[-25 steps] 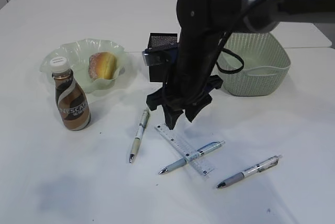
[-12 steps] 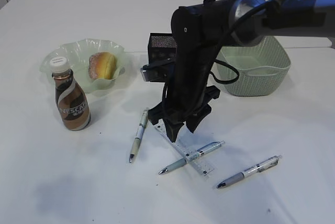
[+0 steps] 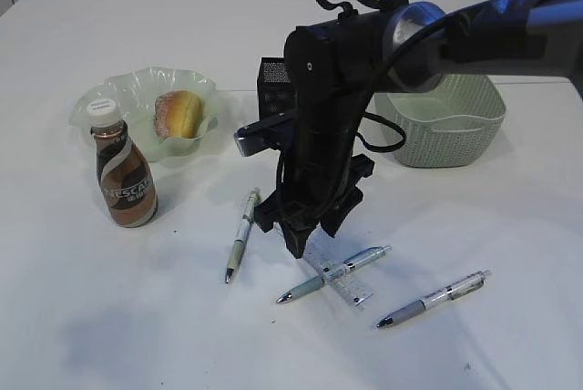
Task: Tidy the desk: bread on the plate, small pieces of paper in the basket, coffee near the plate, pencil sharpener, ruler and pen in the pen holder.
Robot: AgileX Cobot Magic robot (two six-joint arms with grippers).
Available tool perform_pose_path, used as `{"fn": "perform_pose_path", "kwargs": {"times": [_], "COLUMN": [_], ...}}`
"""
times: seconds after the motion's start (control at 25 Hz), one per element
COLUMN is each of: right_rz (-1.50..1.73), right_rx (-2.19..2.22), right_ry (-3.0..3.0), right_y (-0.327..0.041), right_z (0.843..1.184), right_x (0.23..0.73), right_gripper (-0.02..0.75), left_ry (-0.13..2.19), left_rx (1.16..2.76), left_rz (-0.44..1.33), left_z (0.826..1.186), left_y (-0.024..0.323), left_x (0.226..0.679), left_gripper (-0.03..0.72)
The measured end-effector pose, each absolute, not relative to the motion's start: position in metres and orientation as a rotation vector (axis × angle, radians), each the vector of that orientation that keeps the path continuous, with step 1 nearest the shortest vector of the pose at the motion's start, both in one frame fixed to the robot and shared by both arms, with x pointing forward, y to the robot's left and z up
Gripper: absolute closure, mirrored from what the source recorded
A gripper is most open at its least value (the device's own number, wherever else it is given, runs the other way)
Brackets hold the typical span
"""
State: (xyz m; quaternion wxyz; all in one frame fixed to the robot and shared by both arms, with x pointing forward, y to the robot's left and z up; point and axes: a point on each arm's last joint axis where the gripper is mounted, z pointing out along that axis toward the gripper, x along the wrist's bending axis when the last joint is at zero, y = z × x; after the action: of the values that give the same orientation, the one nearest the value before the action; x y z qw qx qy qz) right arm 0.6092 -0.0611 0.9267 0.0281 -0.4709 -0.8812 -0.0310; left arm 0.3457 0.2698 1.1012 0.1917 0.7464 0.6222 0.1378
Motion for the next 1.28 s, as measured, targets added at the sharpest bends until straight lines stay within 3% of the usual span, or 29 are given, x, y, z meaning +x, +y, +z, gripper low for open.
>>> {"fn": "perform_pose_path", "kwargs": {"times": [0.28, 1.28], "right_rz": [-0.059, -0.002], "right_rx": [-1.441, -1.423], "right_ry": [-2.743, -2.754], "right_y": [-0.063, -0.061], "right_z": [0.920, 0.903], "right_x": [0.611, 0.614], "right_gripper": [0.203, 0.191], "left_ry": [1.747, 1.747], "left_rx": [2.096, 2.096], "left_rz": [0.387, 0.387], "left_z": [1.101, 1.101], "left_y": [0.270, 0.270], "left_x": [0.346, 0.346], "left_gripper": [0.221, 0.220]}}
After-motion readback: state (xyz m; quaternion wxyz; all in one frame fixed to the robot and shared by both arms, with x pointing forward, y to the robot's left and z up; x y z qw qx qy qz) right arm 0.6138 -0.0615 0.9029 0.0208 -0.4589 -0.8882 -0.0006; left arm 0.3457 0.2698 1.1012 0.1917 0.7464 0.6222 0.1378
